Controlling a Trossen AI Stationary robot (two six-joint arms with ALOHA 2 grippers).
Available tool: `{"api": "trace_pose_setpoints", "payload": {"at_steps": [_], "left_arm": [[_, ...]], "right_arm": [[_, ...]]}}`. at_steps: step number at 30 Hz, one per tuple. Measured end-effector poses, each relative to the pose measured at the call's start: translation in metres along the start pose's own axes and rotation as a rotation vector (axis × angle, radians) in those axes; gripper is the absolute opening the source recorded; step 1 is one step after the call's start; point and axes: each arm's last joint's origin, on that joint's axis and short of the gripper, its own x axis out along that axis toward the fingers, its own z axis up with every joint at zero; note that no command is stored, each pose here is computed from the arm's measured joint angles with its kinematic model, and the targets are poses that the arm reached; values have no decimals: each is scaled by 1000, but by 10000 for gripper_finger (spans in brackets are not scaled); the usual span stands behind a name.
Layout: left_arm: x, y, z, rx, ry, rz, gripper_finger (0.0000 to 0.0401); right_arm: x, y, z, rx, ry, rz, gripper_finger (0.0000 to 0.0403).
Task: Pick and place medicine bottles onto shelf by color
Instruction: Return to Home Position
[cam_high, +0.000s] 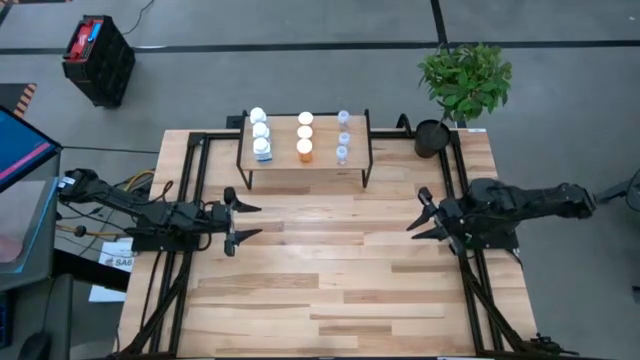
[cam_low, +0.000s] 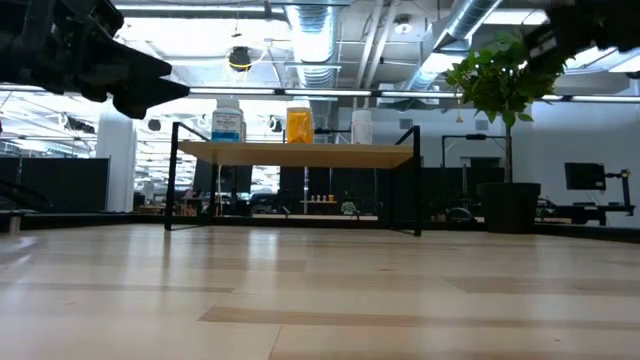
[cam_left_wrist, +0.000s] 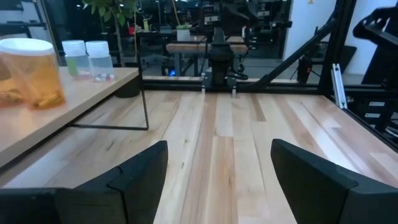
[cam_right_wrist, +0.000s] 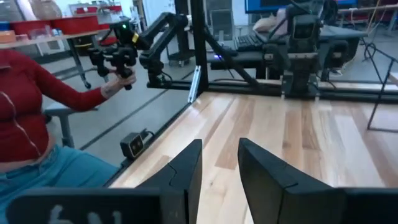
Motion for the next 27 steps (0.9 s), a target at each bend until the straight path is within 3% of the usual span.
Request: {"api": "trace_pose_setpoints", "payload": {"at_steps": [14, 27], "left_arm": [[0, 0, 0, -32, 1, 0, 273], [0, -1, -1, -50, 16, -18, 273]], "right_arm": [[-12, 0, -48, -62, -102, -20, 127], [-8, -15, -67, -68, -125, -234, 127]]}}
